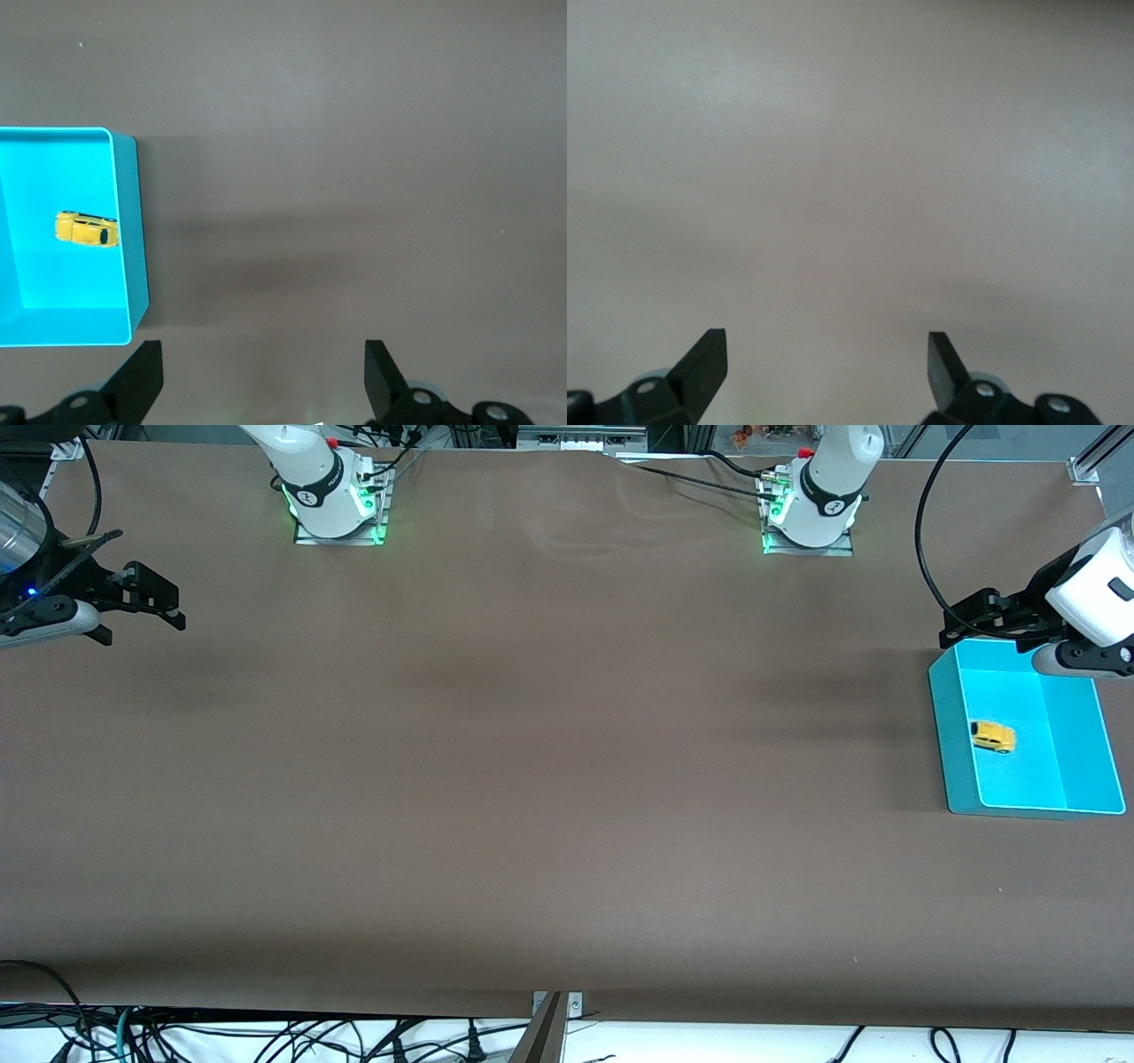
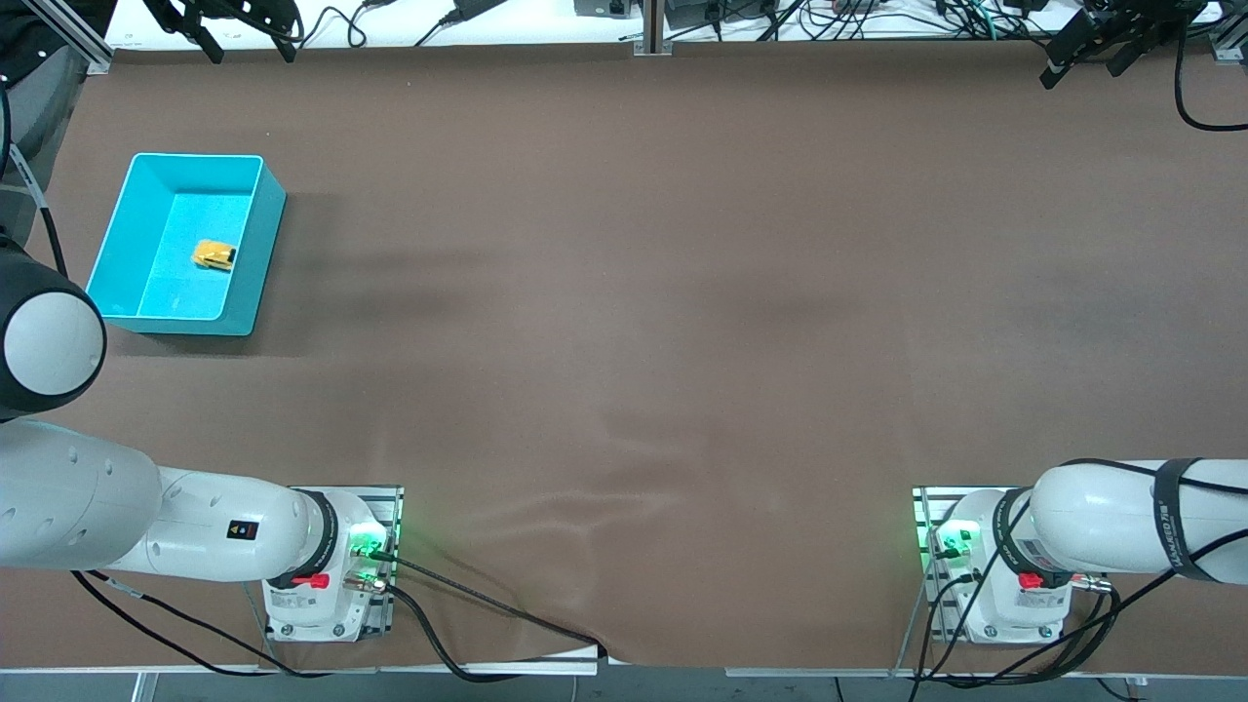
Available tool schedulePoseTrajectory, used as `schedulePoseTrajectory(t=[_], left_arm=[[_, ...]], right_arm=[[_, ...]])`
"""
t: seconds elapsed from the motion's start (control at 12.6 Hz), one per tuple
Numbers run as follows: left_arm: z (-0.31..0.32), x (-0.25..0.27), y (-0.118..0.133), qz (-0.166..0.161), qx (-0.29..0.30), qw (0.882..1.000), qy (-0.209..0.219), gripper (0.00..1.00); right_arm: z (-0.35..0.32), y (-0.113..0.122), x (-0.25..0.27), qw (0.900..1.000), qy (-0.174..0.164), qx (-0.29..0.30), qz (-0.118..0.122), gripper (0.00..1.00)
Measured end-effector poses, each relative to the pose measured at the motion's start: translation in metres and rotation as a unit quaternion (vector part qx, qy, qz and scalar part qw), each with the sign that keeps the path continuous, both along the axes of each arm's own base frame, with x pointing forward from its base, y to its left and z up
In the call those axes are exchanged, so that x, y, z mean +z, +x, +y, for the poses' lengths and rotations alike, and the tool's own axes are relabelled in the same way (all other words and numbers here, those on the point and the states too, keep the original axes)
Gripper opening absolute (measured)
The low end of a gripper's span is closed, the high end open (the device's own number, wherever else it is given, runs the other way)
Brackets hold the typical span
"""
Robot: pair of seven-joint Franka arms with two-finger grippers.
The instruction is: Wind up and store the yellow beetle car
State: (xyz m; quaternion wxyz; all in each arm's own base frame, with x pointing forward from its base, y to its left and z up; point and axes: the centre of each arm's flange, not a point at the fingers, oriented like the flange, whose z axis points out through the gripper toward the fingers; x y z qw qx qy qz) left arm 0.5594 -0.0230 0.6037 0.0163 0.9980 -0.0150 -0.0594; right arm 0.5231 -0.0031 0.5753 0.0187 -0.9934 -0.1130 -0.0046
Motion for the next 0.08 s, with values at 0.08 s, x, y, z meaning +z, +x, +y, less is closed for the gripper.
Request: schedulePoseTrajectory(t=[0.08], left_arm=[[-0.0028, -0.0003, 0.0000, 0.000, -0.002, 1.000, 0.000, 1.00]], right_arm=[[0.0000, 0.0000, 0.0000, 1.000, 0.000, 0.000, 0.000, 1.00]])
